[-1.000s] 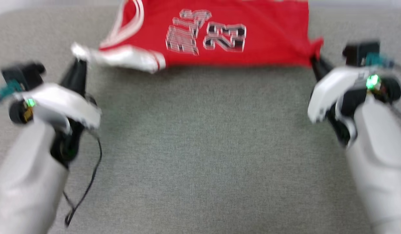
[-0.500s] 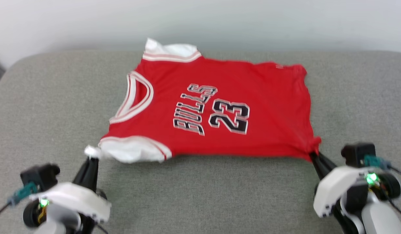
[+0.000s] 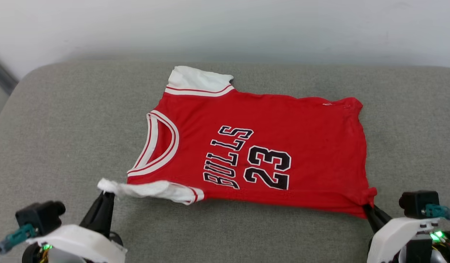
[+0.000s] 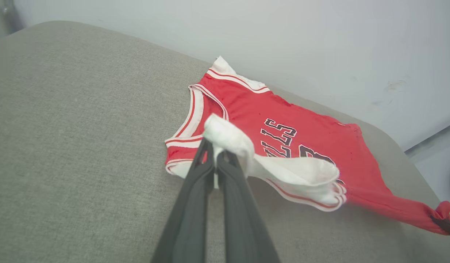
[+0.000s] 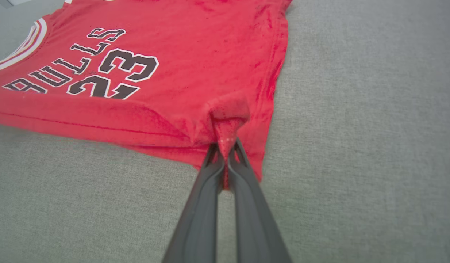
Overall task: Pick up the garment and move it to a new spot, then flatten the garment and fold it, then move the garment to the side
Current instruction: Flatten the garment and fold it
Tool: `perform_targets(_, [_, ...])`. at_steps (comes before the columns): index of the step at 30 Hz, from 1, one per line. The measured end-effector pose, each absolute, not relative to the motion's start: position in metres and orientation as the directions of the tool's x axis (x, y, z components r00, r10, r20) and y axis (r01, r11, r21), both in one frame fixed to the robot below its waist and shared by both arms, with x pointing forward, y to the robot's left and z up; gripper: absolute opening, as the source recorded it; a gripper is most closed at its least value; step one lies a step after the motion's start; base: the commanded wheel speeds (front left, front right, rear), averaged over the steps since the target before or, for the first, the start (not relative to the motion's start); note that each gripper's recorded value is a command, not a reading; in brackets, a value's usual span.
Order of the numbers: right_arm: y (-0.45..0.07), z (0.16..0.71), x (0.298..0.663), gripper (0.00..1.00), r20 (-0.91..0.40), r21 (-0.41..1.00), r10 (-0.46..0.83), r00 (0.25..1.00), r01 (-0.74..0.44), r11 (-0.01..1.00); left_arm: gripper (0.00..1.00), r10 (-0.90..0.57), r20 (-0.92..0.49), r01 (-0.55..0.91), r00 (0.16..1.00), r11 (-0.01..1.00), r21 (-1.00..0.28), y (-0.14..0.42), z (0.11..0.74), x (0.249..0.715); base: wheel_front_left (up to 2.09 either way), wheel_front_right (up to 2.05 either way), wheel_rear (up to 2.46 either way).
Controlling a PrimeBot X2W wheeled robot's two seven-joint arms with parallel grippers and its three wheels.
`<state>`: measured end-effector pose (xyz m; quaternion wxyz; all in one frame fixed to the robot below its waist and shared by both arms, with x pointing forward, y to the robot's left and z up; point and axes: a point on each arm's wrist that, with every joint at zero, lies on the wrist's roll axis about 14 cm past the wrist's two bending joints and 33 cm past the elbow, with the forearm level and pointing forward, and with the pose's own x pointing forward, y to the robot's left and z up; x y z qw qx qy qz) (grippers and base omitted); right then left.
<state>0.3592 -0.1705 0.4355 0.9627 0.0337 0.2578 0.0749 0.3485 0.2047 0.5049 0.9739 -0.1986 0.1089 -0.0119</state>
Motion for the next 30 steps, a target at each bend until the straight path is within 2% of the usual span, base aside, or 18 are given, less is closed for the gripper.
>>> perform_targets(8, [-0.162, 0.414, 0.383, 0.00, -0.581, 0.116, 0.180, 0.794, -0.138, 0.984, 0.00, -0.140, -0.223, 0.048, 0.965, 0.926, -0.374, 0.198, 0.492, 0.396, 0.00, 0.00, 0.00])
perform_targets(9, [-0.160, 0.407, 0.395, 0.00, -0.601, 0.108, 0.185, 0.778, -0.150, 0.983, 0.00, -0.149, -0.244, 0.054, 0.958, 0.933, -0.357, 0.199, 0.480, 0.414, 0.00, 0.00, 0.00])
perform_targets(22, [-0.157, 0.377, 0.434, 0.00, -0.642, 0.096, 0.187, 0.743, -0.164, 0.982, 0.00, -0.205, -0.338, 0.081, 0.919, 0.935, -0.346, 0.190, 0.429, 0.468, 0.00, 0.00, 0.00])
perform_targets(23, [-0.157, 0.375, 0.436, 0.05, -0.641, 0.095, 0.187, 0.745, -0.165, 0.982, 0.00, -0.212, -0.344, 0.085, 0.915, 0.933, -0.350, 0.188, 0.425, 0.470, 0.00, 0.00, 0.00])
perform_targets(24, [-0.156, 0.374, 0.438, 0.15, -0.639, 0.096, 0.188, 0.746, -0.165, 0.982, 0.00, -0.216, -0.354, 0.085, 0.910, 0.932, -0.351, 0.186, 0.421, 0.471, 0.00, 0.00, 0.00])
perform_targets(25, [-0.156, 0.371, 0.438, 0.47, -0.639, 0.097, 0.189, 0.746, -0.166, 0.981, 0.00, -0.225, -0.365, 0.087, 0.904, 0.930, -0.356, 0.184, 0.416, 0.472, 0.00, 0.00, 0.00])
perform_targets(26, [-0.155, 0.370, 0.439, 0.82, -0.638, 0.096, 0.190, 0.746, -0.168, 0.981, 0.15, -0.234, -0.378, 0.089, 0.896, 0.927, -0.363, 0.182, 0.411, 0.472, 0.00, 0.00, 0.00])
perform_targets(27, [-0.155, 0.369, 0.439, 1.00, -0.636, 0.096, 0.191, 0.747, -0.169, 0.981, 0.42, -0.242, -0.391, 0.090, 0.888, 0.925, -0.368, 0.180, 0.407, 0.472, 0.00, 0.00, 0.00])
perform_targets(28, [-0.154, 0.368, 0.439, 1.00, -0.634, 0.096, 0.192, 0.749, -0.171, 0.981, 0.90, -0.248, -0.403, 0.089, 0.881, 0.923, -0.373, 0.178, 0.403, 0.472, 0.00, 0.00, 0.00])
perform_targets(29, [-0.154, 0.368, 0.439, 1.00, -0.630, 0.095, 0.194, 0.752, -0.173, 0.980, 1.00, -0.253, -0.409, 0.090, 0.877, 0.922, -0.377, 0.176, 0.401, 0.472, 0.00, 0.00, 0.00])
perform_targets(30, [-0.153, 0.370, 0.440, 1.00, -0.620, 0.095, 0.198, 0.760, -0.178, 0.979, 1.00, -0.253, -0.412, 0.089, 0.875, 0.922, -0.377, 0.176, 0.400, 0.472, 0.00, 0.00, 0.00])
